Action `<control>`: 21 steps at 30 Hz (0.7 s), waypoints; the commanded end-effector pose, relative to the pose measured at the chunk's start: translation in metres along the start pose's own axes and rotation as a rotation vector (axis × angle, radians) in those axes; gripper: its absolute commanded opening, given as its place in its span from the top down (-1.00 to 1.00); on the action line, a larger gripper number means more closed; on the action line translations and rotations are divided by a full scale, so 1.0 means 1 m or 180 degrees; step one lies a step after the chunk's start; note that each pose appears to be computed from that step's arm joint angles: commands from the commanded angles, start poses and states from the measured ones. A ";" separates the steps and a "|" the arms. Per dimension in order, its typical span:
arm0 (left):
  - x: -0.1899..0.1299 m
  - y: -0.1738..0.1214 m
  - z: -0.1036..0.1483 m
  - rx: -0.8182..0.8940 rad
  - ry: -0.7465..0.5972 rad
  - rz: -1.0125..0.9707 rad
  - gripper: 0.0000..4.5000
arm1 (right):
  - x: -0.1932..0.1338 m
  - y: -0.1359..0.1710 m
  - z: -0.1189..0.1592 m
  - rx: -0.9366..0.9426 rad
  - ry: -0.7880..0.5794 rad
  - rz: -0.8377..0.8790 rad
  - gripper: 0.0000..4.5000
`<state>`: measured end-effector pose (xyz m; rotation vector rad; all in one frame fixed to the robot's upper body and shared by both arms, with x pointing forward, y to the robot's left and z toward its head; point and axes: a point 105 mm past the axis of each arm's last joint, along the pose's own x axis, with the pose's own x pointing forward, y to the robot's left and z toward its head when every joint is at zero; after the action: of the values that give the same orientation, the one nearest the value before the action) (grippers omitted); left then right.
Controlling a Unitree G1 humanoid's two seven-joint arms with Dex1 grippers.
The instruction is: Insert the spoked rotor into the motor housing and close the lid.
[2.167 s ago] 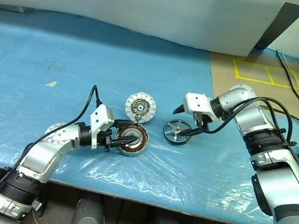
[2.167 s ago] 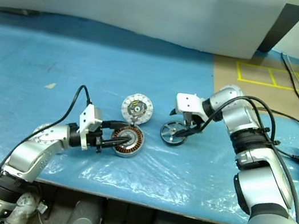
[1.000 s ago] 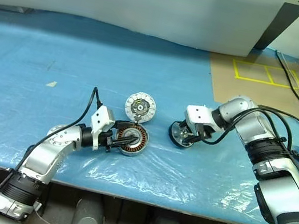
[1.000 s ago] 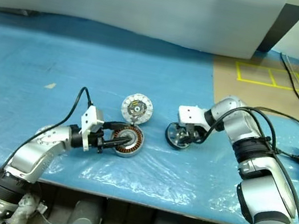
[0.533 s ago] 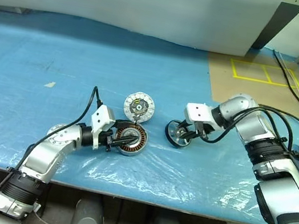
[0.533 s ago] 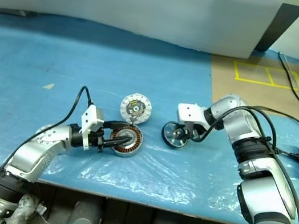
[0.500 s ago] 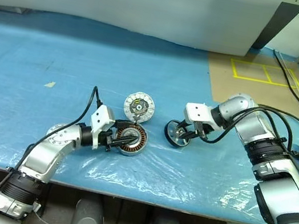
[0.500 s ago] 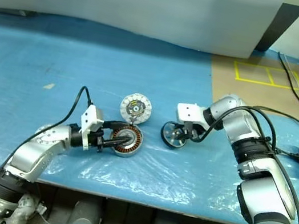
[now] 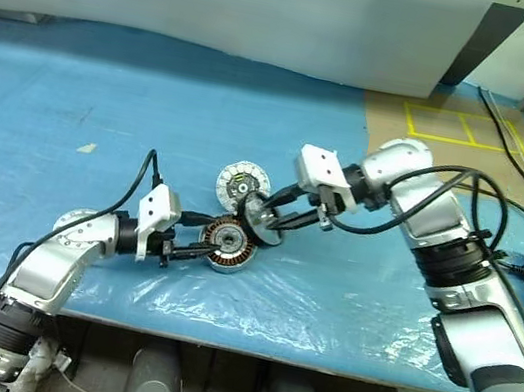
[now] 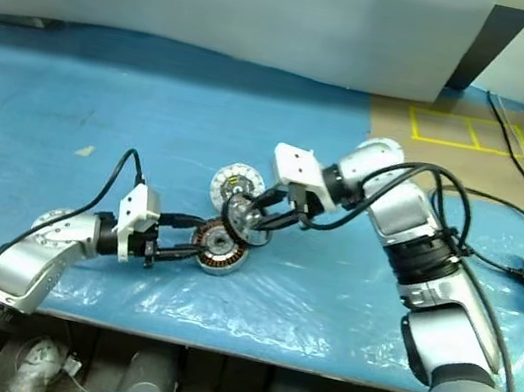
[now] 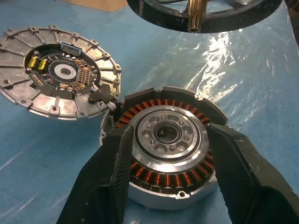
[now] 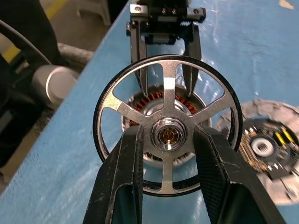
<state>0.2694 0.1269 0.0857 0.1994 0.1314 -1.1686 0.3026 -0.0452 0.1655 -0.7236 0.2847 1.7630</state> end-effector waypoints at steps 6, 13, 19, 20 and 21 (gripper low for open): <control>-0.006 -0.008 0.013 0.0092 -0.0116 0.0125 -0.16 | 0.017 -0.006 0.005 0.0034 -0.0174 0.0101 0.46; -0.008 -0.011 0.010 0.0014 -0.0128 0.0271 -0.16 | 0.014 -0.002 -0.004 0.0293 -0.0413 0.0052 0.46; -0.004 -0.008 0.013 -0.0014 -0.0187 0.0329 -0.16 | 0.021 -0.004 -0.005 0.0554 -0.0717 -0.0126 0.46; -0.003 -0.009 0.013 -0.0020 -0.0192 0.0312 -0.16 | 0.022 -0.004 -0.005 0.0583 -0.0751 -0.0140 0.46; -0.003 -0.009 0.013 -0.0020 -0.0184 0.0291 -0.16 | 0.024 -0.003 -0.005 0.0615 -0.0775 -0.0154 0.46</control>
<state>0.2602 0.1256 0.0876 0.1596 0.1152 -1.0692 0.3045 -0.0305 0.1345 -0.4005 0.3331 1.7332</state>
